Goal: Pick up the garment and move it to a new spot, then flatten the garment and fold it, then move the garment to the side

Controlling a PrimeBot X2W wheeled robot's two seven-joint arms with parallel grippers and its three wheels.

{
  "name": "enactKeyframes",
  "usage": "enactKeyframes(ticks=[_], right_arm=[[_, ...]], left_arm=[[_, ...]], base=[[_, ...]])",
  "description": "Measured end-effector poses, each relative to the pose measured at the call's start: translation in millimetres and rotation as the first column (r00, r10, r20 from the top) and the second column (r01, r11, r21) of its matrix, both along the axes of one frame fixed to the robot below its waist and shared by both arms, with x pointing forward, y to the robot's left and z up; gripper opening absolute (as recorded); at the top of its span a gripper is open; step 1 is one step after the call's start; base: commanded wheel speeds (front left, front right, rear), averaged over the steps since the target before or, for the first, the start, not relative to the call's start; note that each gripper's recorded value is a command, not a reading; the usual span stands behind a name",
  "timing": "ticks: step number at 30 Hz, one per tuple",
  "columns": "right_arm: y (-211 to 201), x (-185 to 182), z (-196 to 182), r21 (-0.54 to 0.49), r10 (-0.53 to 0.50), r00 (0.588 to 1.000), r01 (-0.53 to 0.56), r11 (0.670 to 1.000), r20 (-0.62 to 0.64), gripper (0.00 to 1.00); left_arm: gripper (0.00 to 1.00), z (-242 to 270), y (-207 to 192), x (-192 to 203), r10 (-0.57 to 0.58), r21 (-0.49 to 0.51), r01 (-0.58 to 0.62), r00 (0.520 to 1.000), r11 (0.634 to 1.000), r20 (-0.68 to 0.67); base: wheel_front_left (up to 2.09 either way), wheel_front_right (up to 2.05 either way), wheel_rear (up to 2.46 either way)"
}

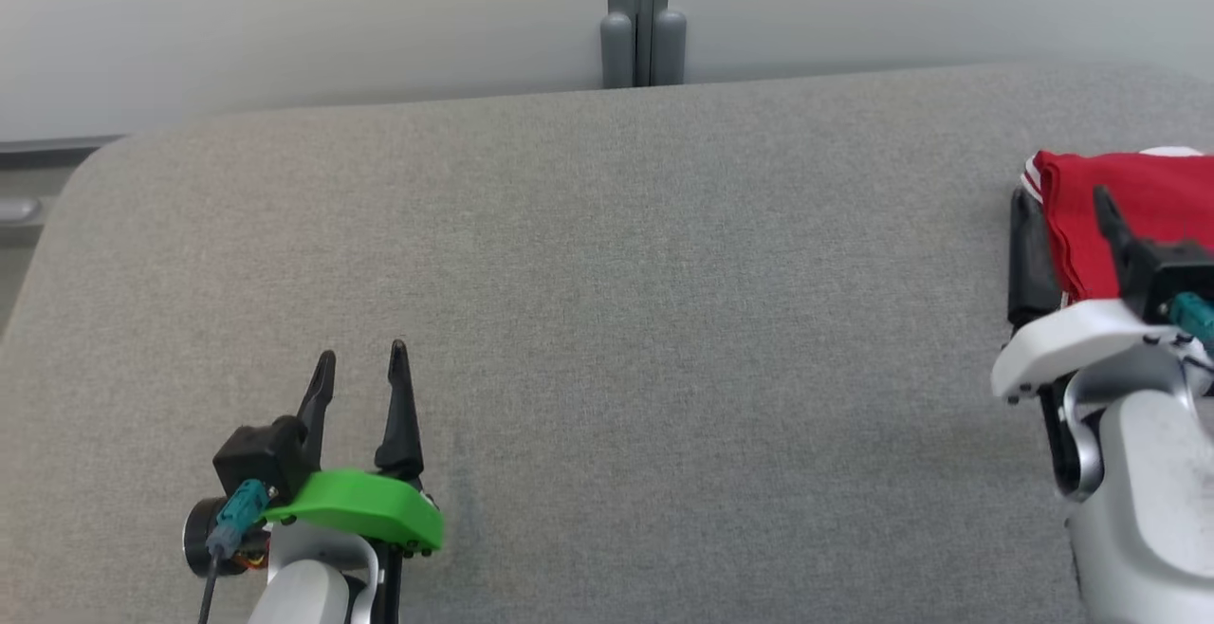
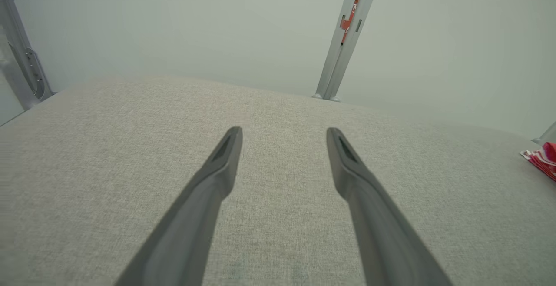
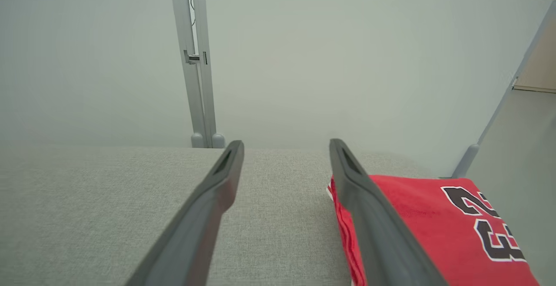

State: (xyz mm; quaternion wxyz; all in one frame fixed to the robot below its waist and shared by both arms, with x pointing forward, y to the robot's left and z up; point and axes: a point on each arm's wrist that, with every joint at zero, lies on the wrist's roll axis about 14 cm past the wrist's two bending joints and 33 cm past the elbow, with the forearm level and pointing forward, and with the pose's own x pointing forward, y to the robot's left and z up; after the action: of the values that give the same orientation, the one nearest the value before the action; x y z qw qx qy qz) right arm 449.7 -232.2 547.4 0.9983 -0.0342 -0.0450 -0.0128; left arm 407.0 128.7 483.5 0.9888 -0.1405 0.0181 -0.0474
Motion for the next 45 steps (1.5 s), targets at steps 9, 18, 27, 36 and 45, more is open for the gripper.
enactKeyframes(ticks=[9,18,27,36,45], right_arm=[[46.6,-47.5,-17.7,0.078,0.084,0.996,-0.085,0.993,0.016,1.00],[84.3,-73.7,-39.8,0.195,0.185,0.983,-0.179,0.964,-0.011,1.00],[94.5,-80.1,-44.1,0.220,0.214,0.977,-0.205,0.954,-0.014,1.00],[96.7,-81.6,-46.1,0.215,0.221,0.975,-0.211,0.953,-0.019,1.00],[93.2,-88.4,-66.6,0.271,0.206,0.975,-0.176,0.946,-0.085,0.00]], left_arm=[[1.00,3.3,18.2,-36.3,0.071,-0.008,-0.071,0.997,0.997,0.016],[1.00,-3.8,18.9,-56.6,0.075,0.002,-0.075,0.997,0.997,0.004],[1.00,-3.2,14.7,-57.5,0.055,-0.002,-0.055,0.998,0.999,0.009],[1.00,-4.8,13.5,-57.0,0.051,0.002,-0.051,0.999,0.999,0.004],[0.00,-23.1,17.2,-62.5,0.064,-0.026,-0.066,0.996,0.997,-0.068]], base=[[0.00,0.00,0.00],[0.00,0.00,0.00],[0.00,0.00,0.00],[0.00,0.00,0.00],[0.00,0.00,0.00]])
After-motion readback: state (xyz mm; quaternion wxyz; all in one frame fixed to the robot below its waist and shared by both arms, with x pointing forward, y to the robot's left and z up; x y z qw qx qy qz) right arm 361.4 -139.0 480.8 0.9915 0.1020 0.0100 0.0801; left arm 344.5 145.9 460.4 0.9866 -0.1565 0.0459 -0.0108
